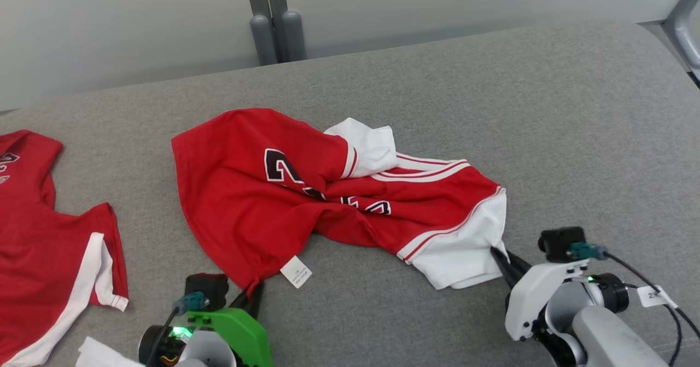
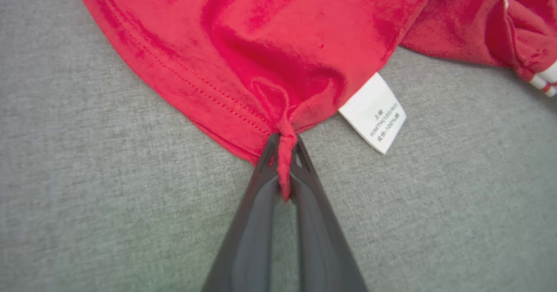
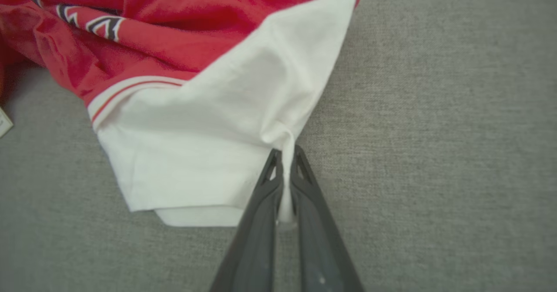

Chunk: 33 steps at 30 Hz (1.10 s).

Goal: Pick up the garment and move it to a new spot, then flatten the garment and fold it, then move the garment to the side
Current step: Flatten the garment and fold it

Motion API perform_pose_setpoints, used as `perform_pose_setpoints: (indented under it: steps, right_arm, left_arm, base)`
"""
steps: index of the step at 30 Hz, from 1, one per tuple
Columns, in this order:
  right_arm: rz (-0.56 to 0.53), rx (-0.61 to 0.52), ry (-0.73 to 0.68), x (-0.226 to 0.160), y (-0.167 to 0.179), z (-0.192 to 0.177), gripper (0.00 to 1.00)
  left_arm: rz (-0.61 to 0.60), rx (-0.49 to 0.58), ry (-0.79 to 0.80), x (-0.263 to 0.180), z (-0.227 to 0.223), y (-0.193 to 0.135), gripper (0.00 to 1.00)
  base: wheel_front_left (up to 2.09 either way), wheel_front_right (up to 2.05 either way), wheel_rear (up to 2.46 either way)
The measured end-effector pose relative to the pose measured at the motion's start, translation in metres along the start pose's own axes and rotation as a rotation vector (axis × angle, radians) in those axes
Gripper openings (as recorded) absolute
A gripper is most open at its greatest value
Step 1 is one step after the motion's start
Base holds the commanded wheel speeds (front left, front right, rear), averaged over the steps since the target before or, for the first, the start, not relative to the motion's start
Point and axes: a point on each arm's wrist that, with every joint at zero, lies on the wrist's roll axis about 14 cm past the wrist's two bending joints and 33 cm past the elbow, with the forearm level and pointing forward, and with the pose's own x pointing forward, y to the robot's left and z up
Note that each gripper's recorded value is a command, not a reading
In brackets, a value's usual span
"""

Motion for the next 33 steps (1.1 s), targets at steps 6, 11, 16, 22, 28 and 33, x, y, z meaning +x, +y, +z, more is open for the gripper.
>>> perform_pose_setpoints:
  steps: [6,11,16,22,28,33]
  right_arm:
    - [0.056,0.156,-0.278,-0.042,-0.013,0.092,0.0]
    - [0.153,0.193,-0.493,-0.089,-0.013,0.184,0.0]
    - [0.181,0.098,-0.622,-0.096,-0.017,0.277,0.0]
    - [0.103,0.003,-0.758,-0.06,-0.024,0.388,0.0]
    - [0.017,0.012,-0.874,0.0,-0.025,0.466,0.0]
    - [-0.033,0.067,-0.93,0.065,-0.037,0.478,0.0]
  left_arm:
    - [-0.029,0.035,-0.304,-0.03,0.102,0.006,0.0]
    - [-0.09,0.12,-0.546,-0.077,0.208,-0.013,0.0]
    - [-0.117,0.247,-0.665,-0.084,0.302,-0.025,0.0]
    - [-0.099,0.344,-0.68,-0.031,0.386,-0.021,0.0]
    - [0.03,0.386,-0.804,0.02,0.464,0.013,0.0]
    - [0.103,0.432,-0.848,0.081,0.469,0.041,0.0]
  base:
    - [0.0,0.0,0.0]
    - [0.0,0.0,0.0]
    - [0.0,0.0,0.0]
    - [0.0,0.0,0.0]
    - [0.0,0.0,0.0]
    - [0.0,0.0,0.0]
